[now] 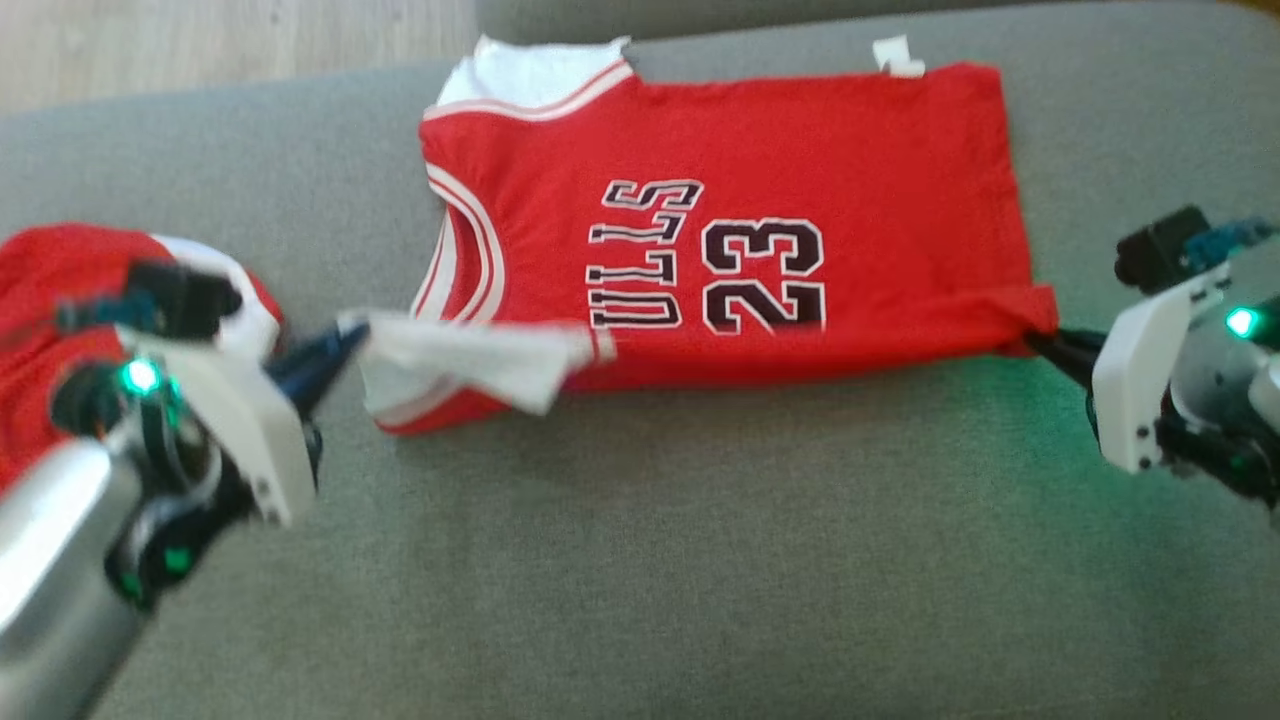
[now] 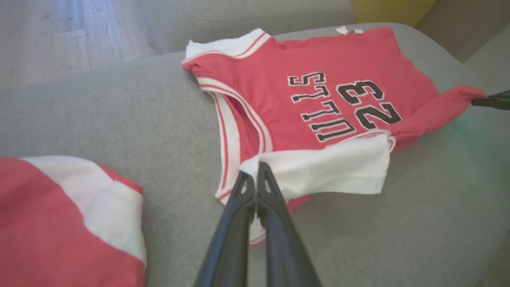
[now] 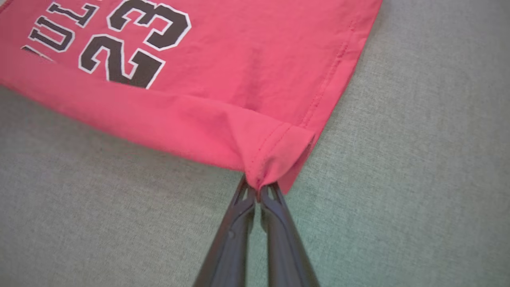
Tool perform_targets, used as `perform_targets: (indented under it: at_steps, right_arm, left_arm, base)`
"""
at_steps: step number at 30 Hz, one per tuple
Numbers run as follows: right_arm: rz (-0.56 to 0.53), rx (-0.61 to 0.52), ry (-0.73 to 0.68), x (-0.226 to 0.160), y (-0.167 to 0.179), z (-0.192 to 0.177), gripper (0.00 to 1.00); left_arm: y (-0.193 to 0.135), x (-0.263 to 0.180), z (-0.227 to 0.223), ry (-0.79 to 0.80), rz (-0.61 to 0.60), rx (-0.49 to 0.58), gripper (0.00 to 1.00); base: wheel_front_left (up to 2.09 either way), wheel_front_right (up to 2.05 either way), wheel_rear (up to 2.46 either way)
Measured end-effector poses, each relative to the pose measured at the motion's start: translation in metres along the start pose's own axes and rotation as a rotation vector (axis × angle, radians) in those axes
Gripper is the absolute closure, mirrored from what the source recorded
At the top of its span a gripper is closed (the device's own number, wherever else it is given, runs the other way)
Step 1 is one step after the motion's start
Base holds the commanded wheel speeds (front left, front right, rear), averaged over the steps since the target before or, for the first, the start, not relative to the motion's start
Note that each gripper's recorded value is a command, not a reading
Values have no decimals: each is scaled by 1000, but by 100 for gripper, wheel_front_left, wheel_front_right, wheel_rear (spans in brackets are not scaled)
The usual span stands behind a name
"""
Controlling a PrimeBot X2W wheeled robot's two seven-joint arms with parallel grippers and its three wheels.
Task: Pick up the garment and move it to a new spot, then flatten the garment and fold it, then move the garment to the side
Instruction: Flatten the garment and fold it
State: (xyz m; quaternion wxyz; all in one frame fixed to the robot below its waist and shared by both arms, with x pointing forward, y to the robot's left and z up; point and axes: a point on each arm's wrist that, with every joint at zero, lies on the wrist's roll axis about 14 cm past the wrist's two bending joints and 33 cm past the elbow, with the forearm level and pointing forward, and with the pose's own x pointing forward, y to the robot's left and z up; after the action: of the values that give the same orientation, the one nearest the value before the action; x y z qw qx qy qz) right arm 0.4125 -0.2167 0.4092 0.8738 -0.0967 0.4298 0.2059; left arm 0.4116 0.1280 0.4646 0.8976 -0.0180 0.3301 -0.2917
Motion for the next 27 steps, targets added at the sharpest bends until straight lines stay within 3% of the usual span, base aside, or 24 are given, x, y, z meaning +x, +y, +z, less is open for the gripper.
perform_targets:
  at_steps: [8,27]
  right_arm:
    - [-11,15,48,22,-8,2,100]
    - [-52,18,35,47,-26,24,100]
  left_arm:
    - [31,33,34,16,49,48,100]
    - [41,95,56,97,65,279,100]
  base:
    - [0,0,0]
    - [0,0,0]
